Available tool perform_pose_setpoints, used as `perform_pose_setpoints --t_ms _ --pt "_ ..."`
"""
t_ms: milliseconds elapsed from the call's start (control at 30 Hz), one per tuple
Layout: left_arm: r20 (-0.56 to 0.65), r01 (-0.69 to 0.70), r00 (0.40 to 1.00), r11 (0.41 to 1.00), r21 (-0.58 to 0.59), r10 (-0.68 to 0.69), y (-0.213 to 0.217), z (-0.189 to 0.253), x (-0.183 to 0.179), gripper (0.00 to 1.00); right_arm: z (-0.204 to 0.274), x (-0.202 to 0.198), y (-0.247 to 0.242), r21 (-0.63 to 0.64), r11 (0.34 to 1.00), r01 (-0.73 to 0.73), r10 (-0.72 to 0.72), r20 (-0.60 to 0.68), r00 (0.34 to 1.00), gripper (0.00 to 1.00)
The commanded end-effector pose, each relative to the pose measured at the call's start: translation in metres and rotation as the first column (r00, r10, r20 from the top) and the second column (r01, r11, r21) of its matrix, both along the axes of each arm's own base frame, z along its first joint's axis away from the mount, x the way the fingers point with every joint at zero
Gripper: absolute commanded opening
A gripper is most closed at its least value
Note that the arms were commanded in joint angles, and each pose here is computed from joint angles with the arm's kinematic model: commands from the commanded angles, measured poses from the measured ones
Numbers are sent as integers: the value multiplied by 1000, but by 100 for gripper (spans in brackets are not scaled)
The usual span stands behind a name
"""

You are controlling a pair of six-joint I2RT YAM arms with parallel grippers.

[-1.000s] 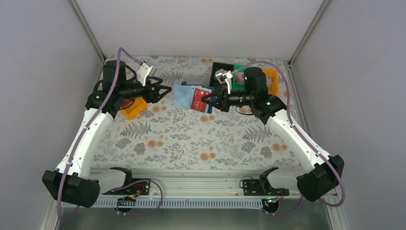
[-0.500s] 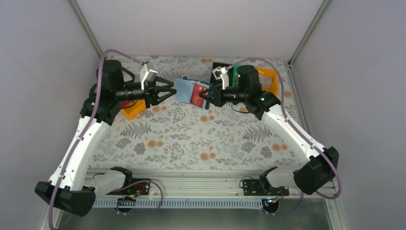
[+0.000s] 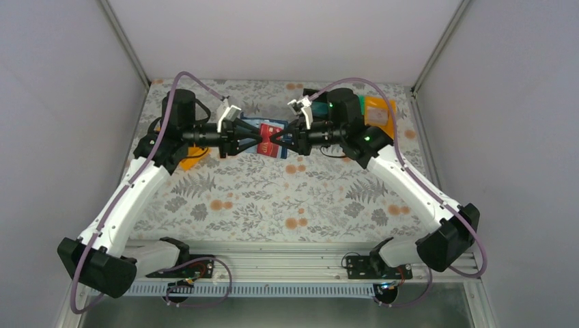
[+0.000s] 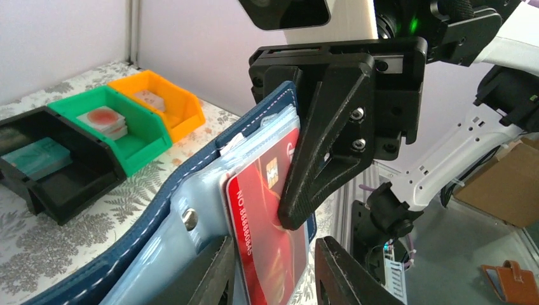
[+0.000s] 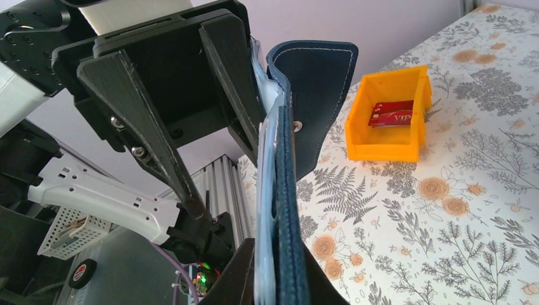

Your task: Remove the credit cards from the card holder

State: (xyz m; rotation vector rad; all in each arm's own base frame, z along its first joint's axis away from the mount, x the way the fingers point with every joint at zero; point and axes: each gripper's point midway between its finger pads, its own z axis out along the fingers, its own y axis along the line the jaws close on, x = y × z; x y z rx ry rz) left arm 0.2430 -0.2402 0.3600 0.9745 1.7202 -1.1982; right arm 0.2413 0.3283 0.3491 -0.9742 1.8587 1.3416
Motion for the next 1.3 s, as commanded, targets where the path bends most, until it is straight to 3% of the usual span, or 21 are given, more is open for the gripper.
perform_pose_setpoints --t_ms 0,133,367,433,533,667,900,1000,1167,1267 --pt "13 19 1000 1000 6 -19 -1 -5 -4 32 30 -10 11 72 994 -88 80 103 991 4" --pt "1 54 999 999 -7 -54 -4 -8 -10 28 38 -10 16 91 988 -125 113 120 986 4" --pt "9 178 984 982 -64 -177 -11 3 -30 7 37 -6 20 90 986 -138 126 129 984 4" --pt "10 208 978 975 -75 -208 -12 4 -34 7 33 -3 22 84 988 -132 121 116 986 4" --pt "4 232 973 969 -87 -233 -13 5 -38 22 28 9 22 68 995 -67 59 103 993 4" --pt "-25 195 980 977 -84 -198 -14 0 -31 23 37 23 24 92 996 5 -13 90 996 4" --pt "-85 95 992 994 -51 -99 -15 -14 -11 14 55 20 40 125 992 18 -31 104 994 4" --pt "-90 112 989 992 -64 -117 -16 -13 -12 3 49 24 41 109 993 41 -50 89 995 4" --pt "-96 148 983 985 -92 -156 -11 -5 -21 2 41 15 37 103 994 -23 13 95 995 4" --pt "-113 131 983 987 -97 -142 -1 -9 -20 2 19 16 22 74 997 -36 31 65 997 11"
